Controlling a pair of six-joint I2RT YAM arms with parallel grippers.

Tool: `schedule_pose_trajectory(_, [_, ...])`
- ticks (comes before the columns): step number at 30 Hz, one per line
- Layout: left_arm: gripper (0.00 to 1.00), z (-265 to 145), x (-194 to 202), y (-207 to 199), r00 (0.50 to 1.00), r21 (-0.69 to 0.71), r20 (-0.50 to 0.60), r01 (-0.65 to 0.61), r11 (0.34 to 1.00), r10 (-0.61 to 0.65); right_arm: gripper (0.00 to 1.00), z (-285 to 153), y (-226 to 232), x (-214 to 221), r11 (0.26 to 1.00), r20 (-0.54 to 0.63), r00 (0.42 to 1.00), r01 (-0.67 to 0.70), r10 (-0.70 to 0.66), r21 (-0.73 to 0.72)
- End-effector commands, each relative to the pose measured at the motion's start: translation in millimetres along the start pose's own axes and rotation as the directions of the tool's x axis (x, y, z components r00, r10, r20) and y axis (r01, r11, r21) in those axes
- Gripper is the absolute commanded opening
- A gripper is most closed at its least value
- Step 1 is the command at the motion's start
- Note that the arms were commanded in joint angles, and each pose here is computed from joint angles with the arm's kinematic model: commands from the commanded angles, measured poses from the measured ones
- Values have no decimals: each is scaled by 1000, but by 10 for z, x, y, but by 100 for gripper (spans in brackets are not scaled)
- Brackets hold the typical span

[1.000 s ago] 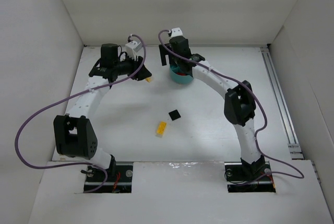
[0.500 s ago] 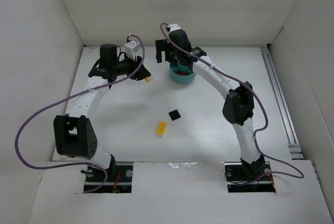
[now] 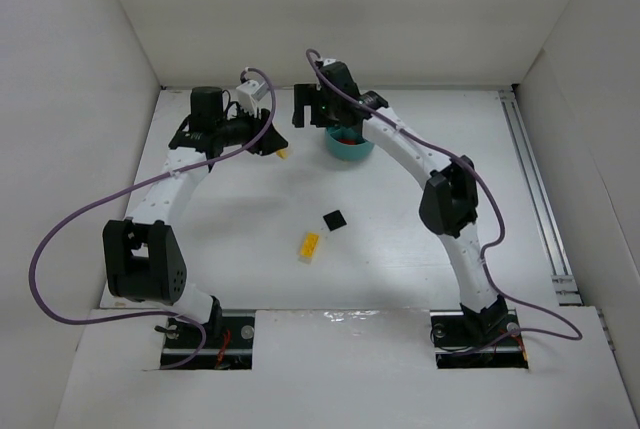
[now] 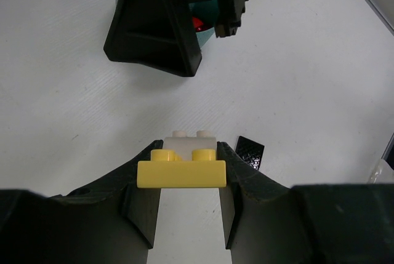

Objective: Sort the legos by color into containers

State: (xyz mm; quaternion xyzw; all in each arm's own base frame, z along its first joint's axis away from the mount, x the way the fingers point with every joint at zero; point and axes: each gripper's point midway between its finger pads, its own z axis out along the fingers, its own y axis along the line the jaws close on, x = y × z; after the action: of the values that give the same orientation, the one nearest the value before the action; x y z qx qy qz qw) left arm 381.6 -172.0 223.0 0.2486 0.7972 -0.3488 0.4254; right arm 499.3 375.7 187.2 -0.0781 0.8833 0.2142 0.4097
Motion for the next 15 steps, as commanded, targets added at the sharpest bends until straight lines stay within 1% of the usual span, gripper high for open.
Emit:
schedule_pose_trajectory(1, [0, -58, -129, -76, 999, 16, 44, -20, 1000, 20, 99, 50, 6, 17, 1000, 6, 1000, -22, 22, 16])
schedule_pose_trajectory(4, [0, -79, -153, -95, 998, 16, 51, -27, 1000, 26, 99, 138, -61, 93, 999, -3, 1000, -29, 29, 45])
schedule_pose_trajectory(10, [0, -92, -138, -109, 998, 16, 51, -27, 1000, 26, 99, 214, -155, 57, 995, 38, 999, -41, 38, 93])
schedule_pose_trajectory(15, [0, -85, -100, -87, 999, 7, 44, -20, 1000, 20, 99, 292, -206, 139, 993, 24, 999, -38, 36, 111])
